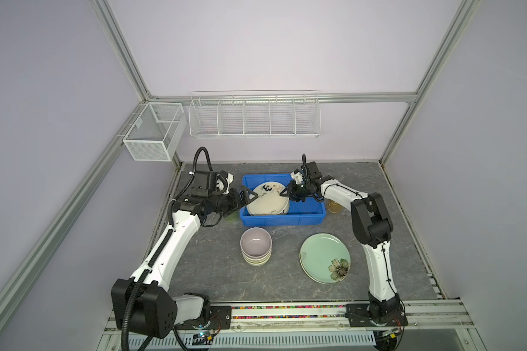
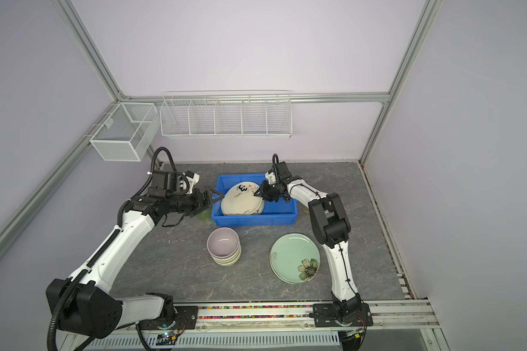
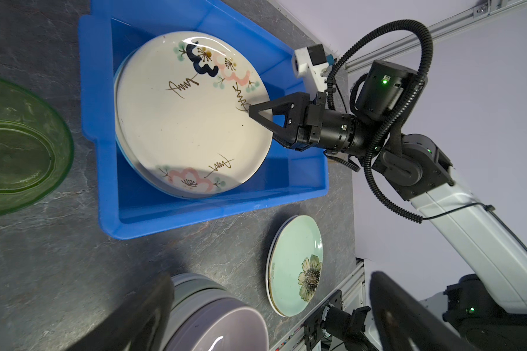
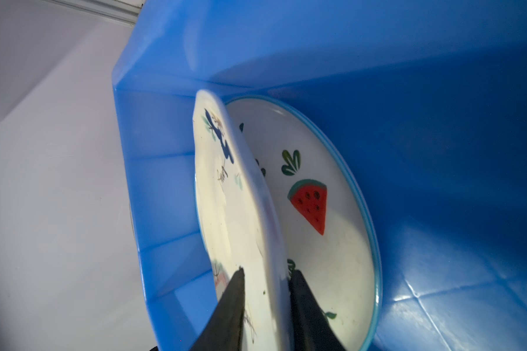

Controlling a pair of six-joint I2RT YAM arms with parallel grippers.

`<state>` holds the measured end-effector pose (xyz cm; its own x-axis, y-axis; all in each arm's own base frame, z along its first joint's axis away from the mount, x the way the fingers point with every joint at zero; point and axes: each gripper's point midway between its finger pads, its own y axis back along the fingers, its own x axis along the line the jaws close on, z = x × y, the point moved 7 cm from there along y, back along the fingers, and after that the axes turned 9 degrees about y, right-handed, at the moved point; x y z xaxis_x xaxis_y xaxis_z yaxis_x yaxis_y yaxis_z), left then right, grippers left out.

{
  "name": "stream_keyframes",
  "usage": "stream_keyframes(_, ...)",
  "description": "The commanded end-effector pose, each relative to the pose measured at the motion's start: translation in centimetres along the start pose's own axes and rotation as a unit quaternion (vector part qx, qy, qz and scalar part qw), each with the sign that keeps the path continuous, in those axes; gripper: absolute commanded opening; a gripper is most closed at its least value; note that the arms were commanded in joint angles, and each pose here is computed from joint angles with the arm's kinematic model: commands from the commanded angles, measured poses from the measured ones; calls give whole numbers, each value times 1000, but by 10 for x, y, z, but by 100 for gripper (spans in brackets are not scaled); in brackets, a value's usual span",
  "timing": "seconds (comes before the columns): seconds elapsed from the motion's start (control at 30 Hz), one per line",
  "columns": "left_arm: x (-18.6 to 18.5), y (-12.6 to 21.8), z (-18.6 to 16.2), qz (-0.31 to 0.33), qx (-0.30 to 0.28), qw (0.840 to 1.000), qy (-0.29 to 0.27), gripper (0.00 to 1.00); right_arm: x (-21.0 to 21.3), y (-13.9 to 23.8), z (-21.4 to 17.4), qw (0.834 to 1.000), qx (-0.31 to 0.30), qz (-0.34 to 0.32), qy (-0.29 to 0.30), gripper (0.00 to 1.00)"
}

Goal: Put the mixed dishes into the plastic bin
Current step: 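Lower the cream plate into the bin onto the watermelon plate with both grippers, then open both grippers and release the cream plate in the bin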

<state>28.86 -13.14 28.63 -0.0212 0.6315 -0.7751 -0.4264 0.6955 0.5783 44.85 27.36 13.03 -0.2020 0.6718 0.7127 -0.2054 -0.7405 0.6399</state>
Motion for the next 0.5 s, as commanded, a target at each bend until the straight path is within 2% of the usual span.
stream_keyframes(0.0, -2, 5, -2, -7, -6, 1000, -11, 100, 2, -1, 0, 1000, 3, -4, 21, 31)
stream_keyframes(0.47, 5, 5, -8, -1, -5, 1000, -9, 100, -1, 6, -10, 997, 20, -61, 47, 36)
